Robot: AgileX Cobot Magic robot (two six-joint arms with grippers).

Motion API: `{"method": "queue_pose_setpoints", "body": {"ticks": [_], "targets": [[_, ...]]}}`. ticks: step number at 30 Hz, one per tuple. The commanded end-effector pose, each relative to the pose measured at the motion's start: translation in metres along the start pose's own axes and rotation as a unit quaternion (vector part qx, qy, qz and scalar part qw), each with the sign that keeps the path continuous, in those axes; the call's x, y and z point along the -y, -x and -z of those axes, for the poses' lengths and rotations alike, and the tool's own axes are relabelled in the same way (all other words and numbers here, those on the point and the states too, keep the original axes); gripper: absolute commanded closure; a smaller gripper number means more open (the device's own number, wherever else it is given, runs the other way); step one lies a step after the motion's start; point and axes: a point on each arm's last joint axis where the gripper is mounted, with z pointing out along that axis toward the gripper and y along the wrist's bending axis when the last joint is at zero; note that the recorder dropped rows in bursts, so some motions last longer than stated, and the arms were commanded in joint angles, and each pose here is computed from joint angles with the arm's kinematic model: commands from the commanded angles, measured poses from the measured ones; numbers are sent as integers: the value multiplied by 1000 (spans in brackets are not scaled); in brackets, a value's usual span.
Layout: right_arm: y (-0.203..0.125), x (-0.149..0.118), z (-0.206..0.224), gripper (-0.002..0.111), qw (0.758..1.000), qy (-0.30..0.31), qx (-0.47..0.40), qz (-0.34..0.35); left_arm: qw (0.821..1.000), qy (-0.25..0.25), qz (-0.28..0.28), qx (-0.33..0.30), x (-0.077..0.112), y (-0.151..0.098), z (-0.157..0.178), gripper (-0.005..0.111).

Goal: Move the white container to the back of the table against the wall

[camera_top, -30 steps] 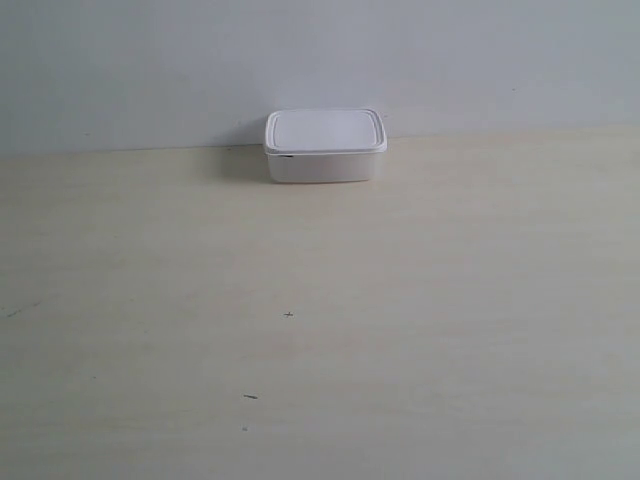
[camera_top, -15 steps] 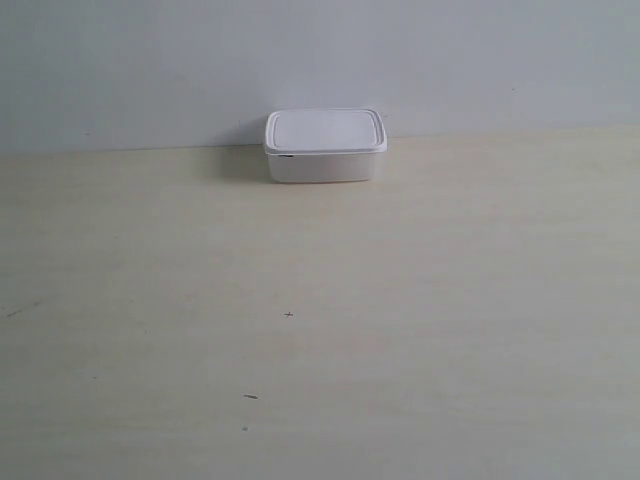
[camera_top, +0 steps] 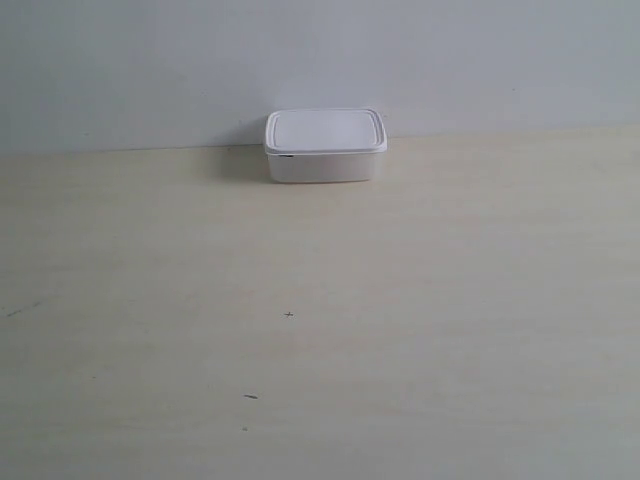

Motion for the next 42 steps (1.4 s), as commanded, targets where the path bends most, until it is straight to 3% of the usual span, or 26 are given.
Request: {"method": "queue_pose_setpoints", "body": {"ticks": [1,7,42], "targets": [[-1,0,0,108,1000,3,2,-2,999,-11,33,3,2,0,0,107],[-1,0,0,108,1000,3,2,-2,998,-25,62,5,4,1,1,107],[-1,0,0,108,1000,3,3,-2,998,-22,55,6,4,1,0,107]]}}
